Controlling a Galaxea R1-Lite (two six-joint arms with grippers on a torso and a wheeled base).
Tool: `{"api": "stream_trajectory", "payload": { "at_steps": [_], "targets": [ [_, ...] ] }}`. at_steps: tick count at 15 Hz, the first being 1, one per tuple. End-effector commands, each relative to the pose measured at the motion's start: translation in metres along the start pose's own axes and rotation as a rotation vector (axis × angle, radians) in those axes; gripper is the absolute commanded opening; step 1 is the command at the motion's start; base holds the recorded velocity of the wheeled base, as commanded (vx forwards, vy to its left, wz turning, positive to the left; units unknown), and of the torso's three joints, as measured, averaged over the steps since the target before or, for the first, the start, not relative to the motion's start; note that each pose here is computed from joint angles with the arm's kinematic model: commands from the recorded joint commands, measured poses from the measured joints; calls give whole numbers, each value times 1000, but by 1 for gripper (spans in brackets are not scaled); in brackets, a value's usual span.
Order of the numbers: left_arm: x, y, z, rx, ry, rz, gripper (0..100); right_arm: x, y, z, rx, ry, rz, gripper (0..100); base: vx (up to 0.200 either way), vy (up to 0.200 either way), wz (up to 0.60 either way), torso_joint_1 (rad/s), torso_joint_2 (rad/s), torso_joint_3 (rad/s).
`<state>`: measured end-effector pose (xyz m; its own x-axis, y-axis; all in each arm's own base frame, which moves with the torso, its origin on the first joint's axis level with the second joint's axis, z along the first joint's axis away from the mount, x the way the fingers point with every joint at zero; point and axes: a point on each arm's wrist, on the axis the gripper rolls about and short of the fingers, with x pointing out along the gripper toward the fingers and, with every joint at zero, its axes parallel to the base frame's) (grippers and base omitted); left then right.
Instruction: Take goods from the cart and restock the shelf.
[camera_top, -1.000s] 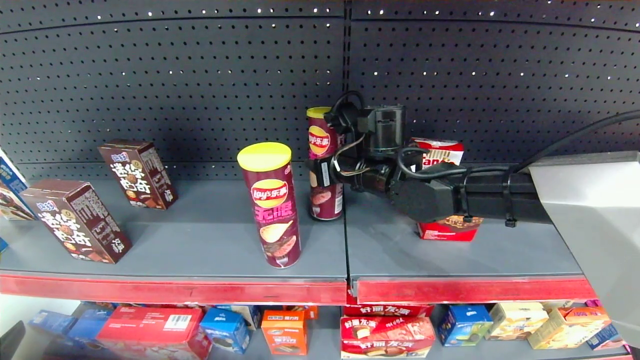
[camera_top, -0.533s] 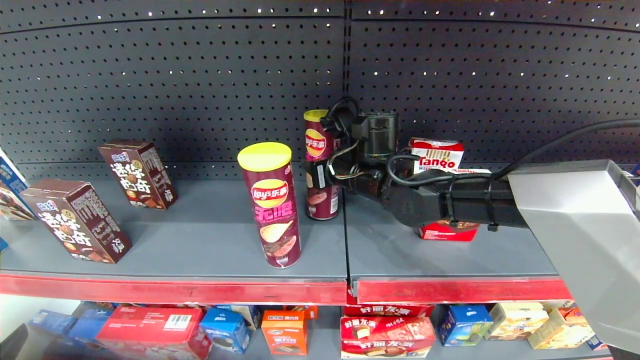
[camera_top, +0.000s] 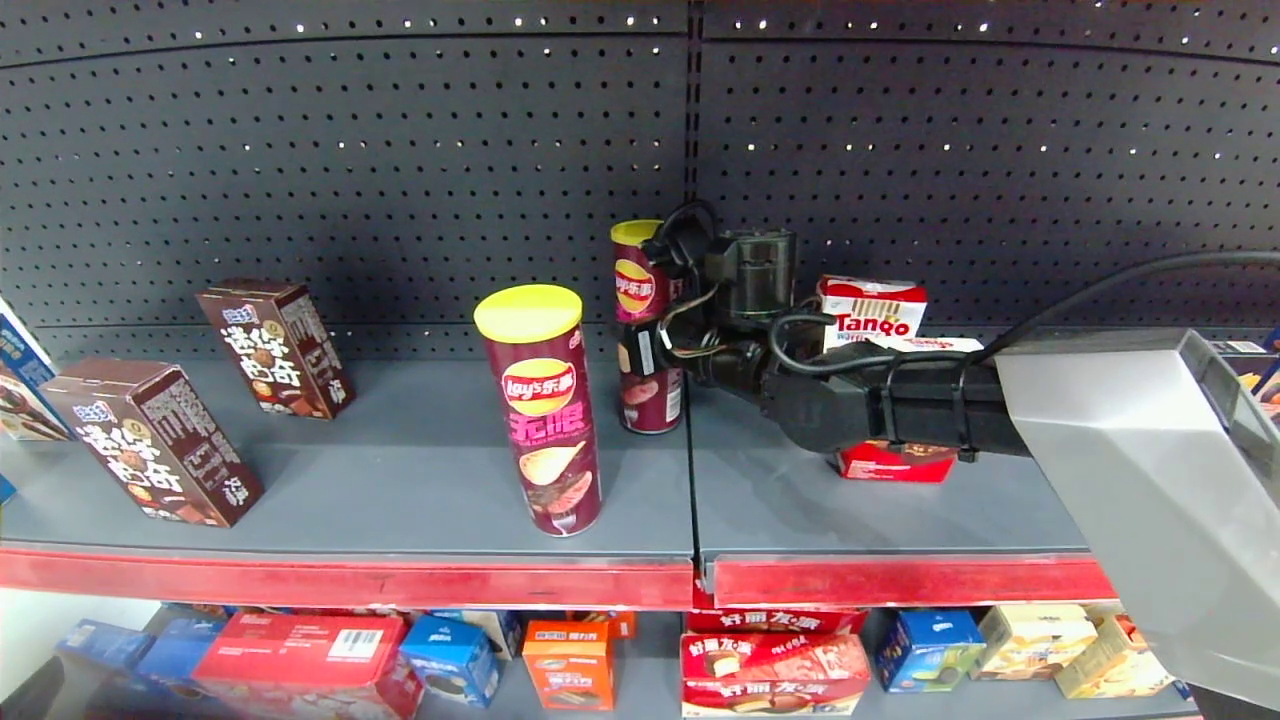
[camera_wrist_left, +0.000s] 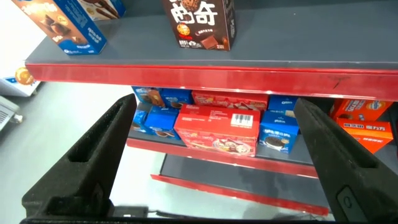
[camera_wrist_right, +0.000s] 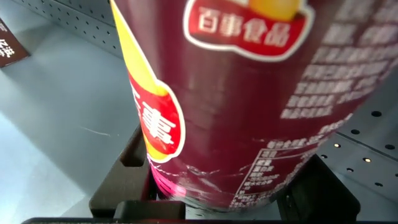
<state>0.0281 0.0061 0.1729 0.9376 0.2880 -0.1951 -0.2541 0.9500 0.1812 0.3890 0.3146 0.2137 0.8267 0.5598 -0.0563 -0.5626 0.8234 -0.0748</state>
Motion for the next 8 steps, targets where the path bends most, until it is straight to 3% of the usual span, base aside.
{"api": "stream_trajectory", "payload": {
  "at_steps": [1, 8],
  "targets": [
    [0, 0, -1, 1, 2, 0, 100, 0, 0, -1, -1, 3, 0, 0, 0, 0, 0, 0, 0, 0],
    [0, 0, -1, 1, 3, 0, 100, 0, 0, -1, -1, 6, -1, 0, 0, 0, 0, 0, 0, 0]
  ]
}}
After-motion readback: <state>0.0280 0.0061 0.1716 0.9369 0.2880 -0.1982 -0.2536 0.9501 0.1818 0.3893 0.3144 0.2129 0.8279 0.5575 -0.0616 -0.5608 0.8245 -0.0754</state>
